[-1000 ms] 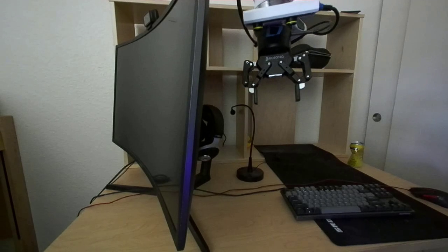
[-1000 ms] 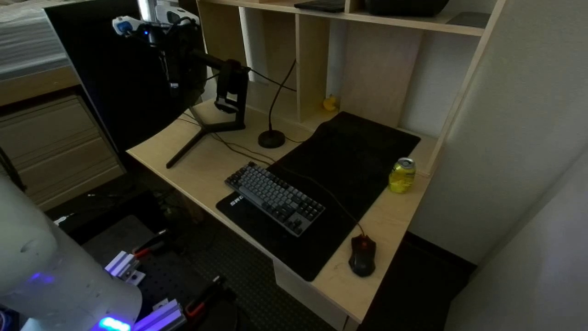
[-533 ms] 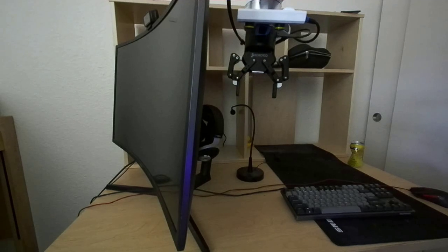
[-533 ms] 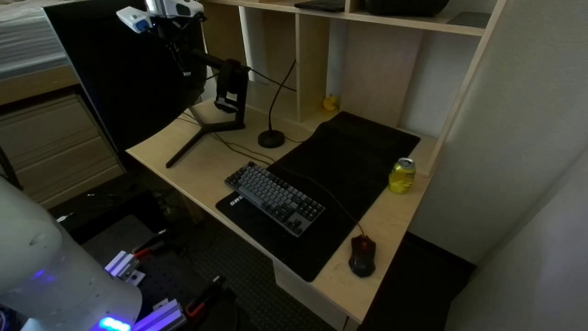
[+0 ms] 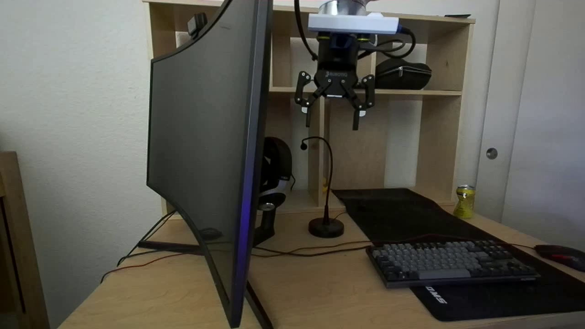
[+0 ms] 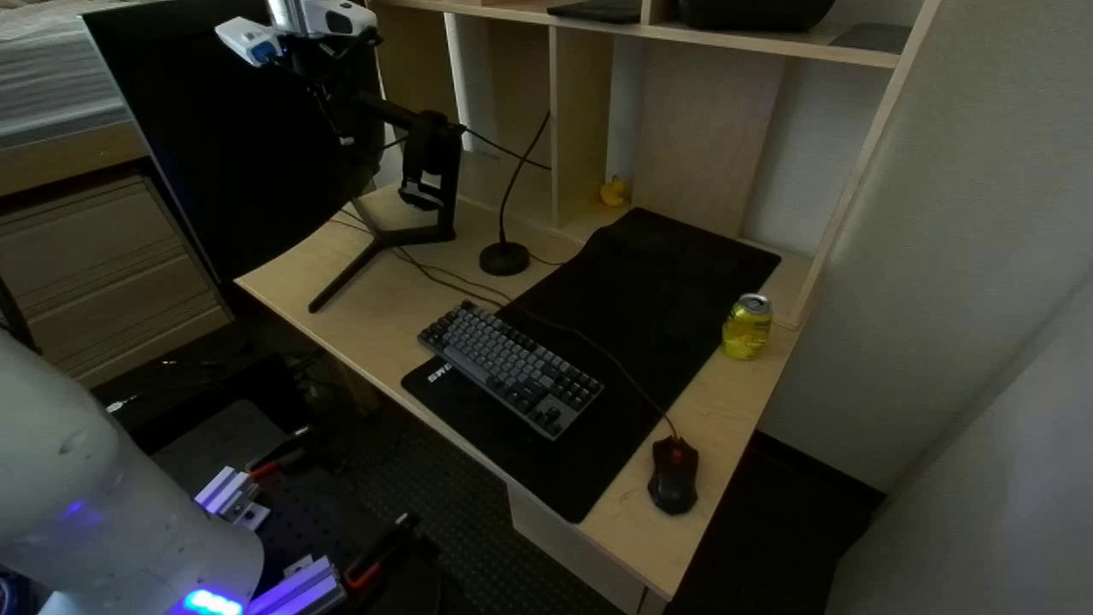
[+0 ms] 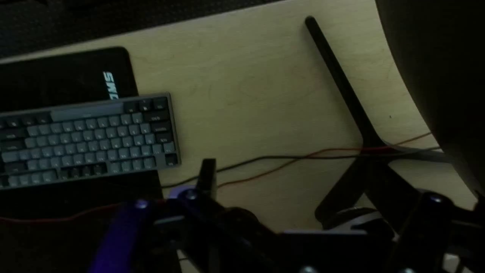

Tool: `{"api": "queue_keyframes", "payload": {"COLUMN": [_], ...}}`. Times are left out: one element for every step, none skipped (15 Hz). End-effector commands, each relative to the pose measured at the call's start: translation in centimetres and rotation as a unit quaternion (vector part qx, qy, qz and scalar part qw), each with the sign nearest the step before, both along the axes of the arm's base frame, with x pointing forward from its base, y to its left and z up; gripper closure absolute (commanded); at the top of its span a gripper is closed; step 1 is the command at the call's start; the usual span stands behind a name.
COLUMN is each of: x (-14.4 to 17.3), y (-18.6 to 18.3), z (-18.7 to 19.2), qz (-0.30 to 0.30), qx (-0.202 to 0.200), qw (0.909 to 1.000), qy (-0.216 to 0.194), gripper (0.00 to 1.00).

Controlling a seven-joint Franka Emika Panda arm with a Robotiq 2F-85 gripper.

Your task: Remove the headsets from the back of the monitor and place them on the desk

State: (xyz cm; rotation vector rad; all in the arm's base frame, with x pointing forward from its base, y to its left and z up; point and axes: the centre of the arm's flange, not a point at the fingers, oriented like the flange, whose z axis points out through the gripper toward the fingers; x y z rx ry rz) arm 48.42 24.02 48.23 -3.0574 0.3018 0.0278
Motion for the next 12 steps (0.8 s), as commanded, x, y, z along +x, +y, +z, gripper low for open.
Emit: {"api": "queue_keyframes", "payload": {"x": [3.7, 5.3, 6.4, 7.8, 9.1, 10.4, 6.0, 7.4, 8.4, 9.0, 9.4, 10.0], "y": [6.6, 7.9, 9.6, 11.2, 12.5, 13.8, 10.2, 10.7, 10.9, 11.1, 11.2, 11.9], "z": [-2.7, -3.4, -3.9, -4.5, -5.1, -5.4, -4.7, -5.4, -5.9, -6.2, -6.2, -6.7], "qz": [0.048, 0.054, 0.058, 0.05, 0.035, 0.015, 0.042, 0.031, 0.027, 0.026, 0.025, 0.023], "qx": [-0.023, -0.023, -0.029, -0.04, -0.04, -0.044, -0.039, -0.045, -0.048, -0.048, -0.047, -0.065], "qw": [0.9946, 0.99, 0.9841, 0.9779, 0.9736, 0.9702, 0.9757, 0.9729, 0.9721, 0.9718, 0.9715, 0.9681], "qy": [-0.089, -0.129, -0.165, -0.199, -0.222, -0.238, -0.212, -0.224, -0.228, -0.23, -0.231, -0.241], "gripper": [0.0, 0.0, 0.0, 0.0, 0.0, 0.0, 0.0, 0.0, 0.0, 0.0, 0.0, 0.0]}}
